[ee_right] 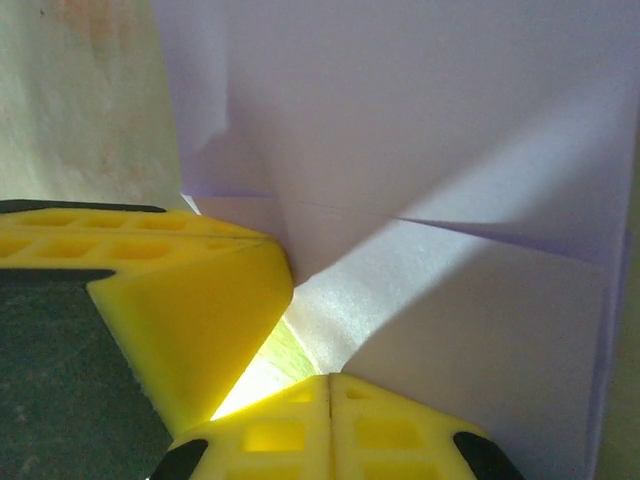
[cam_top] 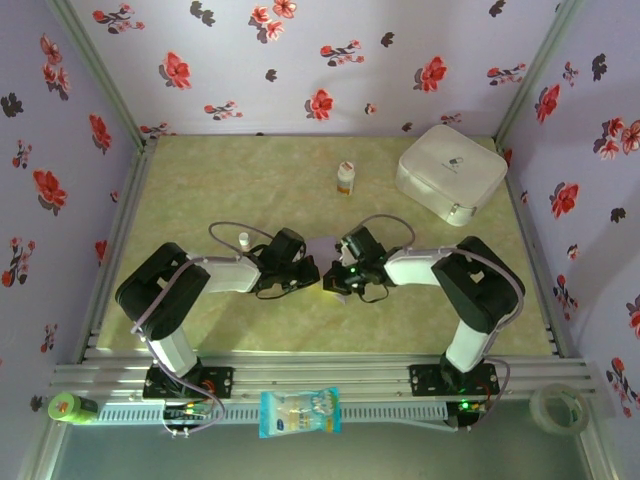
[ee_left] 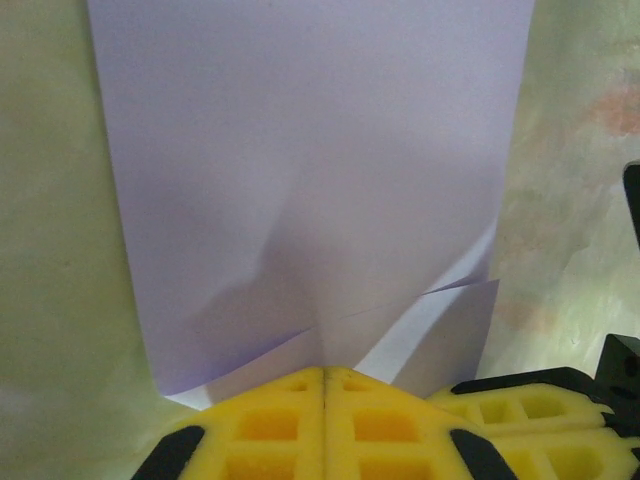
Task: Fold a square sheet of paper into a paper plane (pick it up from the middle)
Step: Third fold the triangle at the center of the table.
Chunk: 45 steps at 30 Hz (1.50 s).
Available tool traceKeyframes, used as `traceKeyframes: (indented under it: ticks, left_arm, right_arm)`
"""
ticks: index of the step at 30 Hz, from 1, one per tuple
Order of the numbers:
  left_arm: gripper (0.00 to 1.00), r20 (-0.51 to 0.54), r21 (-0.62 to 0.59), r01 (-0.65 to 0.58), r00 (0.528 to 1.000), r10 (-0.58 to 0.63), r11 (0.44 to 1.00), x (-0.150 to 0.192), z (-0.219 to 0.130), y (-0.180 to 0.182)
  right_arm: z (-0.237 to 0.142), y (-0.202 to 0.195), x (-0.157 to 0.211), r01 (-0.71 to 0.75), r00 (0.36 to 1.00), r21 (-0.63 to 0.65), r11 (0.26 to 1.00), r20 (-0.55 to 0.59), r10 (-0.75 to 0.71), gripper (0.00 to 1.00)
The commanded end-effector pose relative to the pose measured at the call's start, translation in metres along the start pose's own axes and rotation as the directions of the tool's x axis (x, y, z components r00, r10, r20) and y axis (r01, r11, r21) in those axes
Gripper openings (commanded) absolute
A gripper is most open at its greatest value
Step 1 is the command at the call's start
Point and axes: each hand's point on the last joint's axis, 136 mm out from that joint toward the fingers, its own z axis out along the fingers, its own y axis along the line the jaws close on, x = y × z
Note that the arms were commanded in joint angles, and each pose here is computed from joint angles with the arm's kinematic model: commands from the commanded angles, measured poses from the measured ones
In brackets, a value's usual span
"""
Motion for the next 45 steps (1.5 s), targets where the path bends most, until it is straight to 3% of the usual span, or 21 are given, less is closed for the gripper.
traceKeyframes:
  ticks: [1,15,18,21,31,38,45]
  left_arm:
    - [0.00,-0.037,-0.145,0.021,0.999,-0.026,0.989,0.015,0.006,0.045]
    - [0.00,-0.038,-0.170,0.035,0.998,-0.042,0.985,0.019,0.008,0.055]
    - [0.00,-0.041,-0.171,0.030,0.998,-0.037,0.985,0.018,0.007,0.053]
    - [0.00,-0.038,-0.165,0.031,0.999,-0.038,0.986,0.018,0.006,0.050]
    - [0.00,-0.040,-0.167,0.022,0.999,-0.029,0.986,0.012,0.007,0.044]
    - [0.00,-0.042,-0.140,0.007,0.999,-0.013,0.990,0.008,0.005,0.033]
    - [0.06,0.000,-0.055,-0.040,0.999,0.040,0.998,-0.017,-0.012,-0.016]
  right_arm:
    - [-0.003,-0.026,0.025,-0.037,0.998,0.073,0.997,-0.046,0.041,0.08]
    - [-0.032,-0.057,0.064,-0.006,0.994,0.102,0.995,-0.104,0.016,0.09]
    - [-0.049,-0.022,0.052,0.007,0.997,0.003,1.000,-0.083,-0.007,0.10]
    - [-0.070,0.003,0.033,0.066,0.998,-0.007,0.998,-0.012,-0.067,0.10]
    - [-0.033,-0.008,0.008,-0.077,0.997,-0.043,0.996,-0.009,0.077,0.09]
    - [-0.029,-0.046,0.028,-0.104,0.993,0.099,0.990,-0.046,0.109,0.06]
    - [-0.031,-0.065,0.036,-0.130,0.989,0.182,0.975,-0.043,0.140,0.00]
